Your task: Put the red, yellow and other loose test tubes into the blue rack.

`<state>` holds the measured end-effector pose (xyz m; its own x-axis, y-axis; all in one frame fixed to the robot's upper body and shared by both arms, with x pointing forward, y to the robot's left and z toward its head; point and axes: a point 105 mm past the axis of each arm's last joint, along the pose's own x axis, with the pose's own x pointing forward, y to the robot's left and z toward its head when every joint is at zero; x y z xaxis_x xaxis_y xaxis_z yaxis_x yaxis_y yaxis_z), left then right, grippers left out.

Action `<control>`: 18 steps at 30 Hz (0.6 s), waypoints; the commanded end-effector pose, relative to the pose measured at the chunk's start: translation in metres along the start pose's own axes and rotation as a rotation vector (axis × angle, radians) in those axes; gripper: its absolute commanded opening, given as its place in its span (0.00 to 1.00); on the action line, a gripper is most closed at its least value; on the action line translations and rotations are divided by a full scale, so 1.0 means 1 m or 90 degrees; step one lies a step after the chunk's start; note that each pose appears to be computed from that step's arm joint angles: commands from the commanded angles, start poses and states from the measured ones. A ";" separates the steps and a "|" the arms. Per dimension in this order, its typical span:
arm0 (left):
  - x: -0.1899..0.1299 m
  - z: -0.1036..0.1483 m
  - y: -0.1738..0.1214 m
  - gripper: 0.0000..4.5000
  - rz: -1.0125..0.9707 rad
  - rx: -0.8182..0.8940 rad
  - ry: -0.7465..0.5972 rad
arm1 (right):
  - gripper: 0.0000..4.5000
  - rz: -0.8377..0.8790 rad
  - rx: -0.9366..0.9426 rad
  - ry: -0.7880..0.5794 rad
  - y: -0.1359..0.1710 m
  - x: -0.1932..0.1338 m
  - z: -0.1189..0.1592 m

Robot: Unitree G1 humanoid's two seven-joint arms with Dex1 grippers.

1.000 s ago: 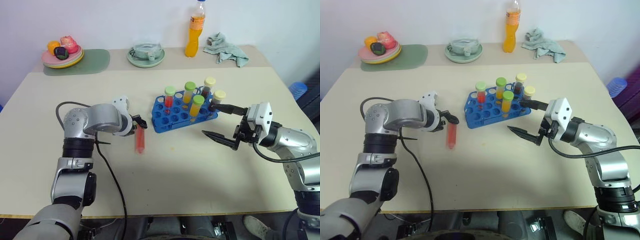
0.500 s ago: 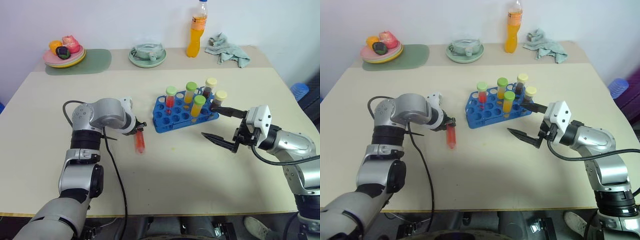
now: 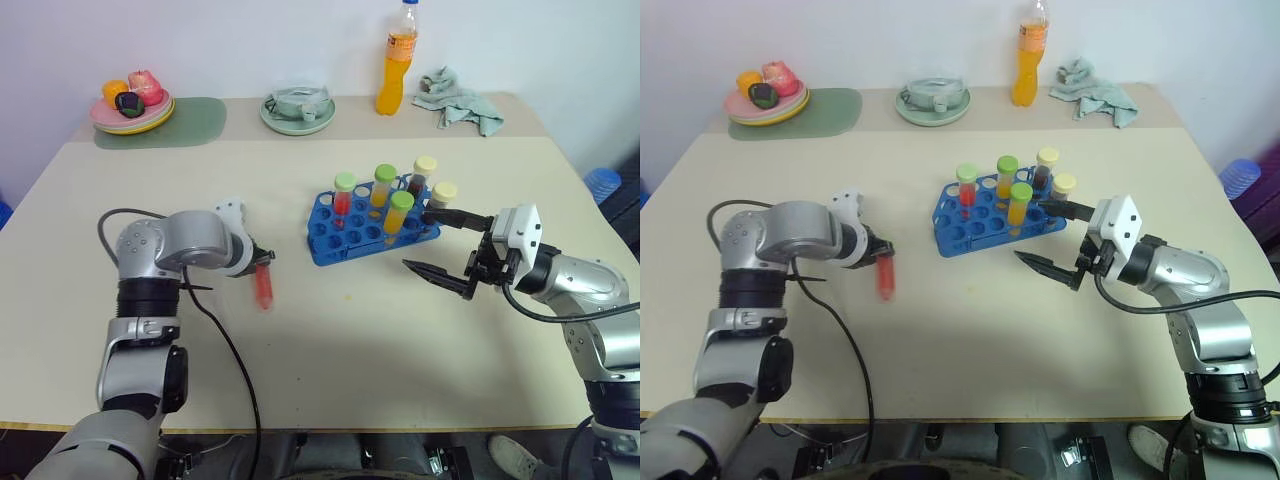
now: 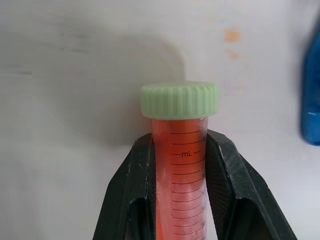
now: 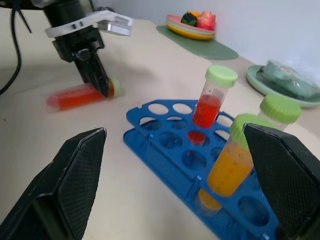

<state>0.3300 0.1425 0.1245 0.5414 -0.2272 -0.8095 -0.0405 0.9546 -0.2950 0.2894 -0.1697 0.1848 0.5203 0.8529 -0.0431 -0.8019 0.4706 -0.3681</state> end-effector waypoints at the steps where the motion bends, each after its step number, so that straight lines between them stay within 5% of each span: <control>1: -0.018 0.002 -0.003 0.16 -0.024 0.073 -0.060 | 1.00 0.008 -0.016 -0.022 -0.001 0.001 0.009; 4: -0.050 0.020 -0.014 0.16 -0.062 0.134 -0.182 | 1.00 0.011 -0.014 -0.019 -0.003 0.000 0.008; 7: -0.076 0.015 -0.051 0.16 -0.299 0.146 -0.228 | 1.00 0.009 -0.014 -0.020 -0.005 0.000 0.010; 11: -0.105 0.027 -0.074 0.16 -0.437 0.194 -0.340 | 1.00 -0.003 -0.014 -0.023 -0.008 -0.001 0.012; 18: -0.127 0.049 -0.092 0.16 -0.541 0.335 -0.566 | 1.00 -0.049 -0.019 -0.024 -0.009 -0.007 0.014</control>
<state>0.3065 0.0935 0.2644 0.6309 -0.7717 0.0806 0.7593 0.5926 -0.2687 0.2932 -0.1772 0.1873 0.5590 0.8287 -0.0265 -0.7795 0.5144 -0.3574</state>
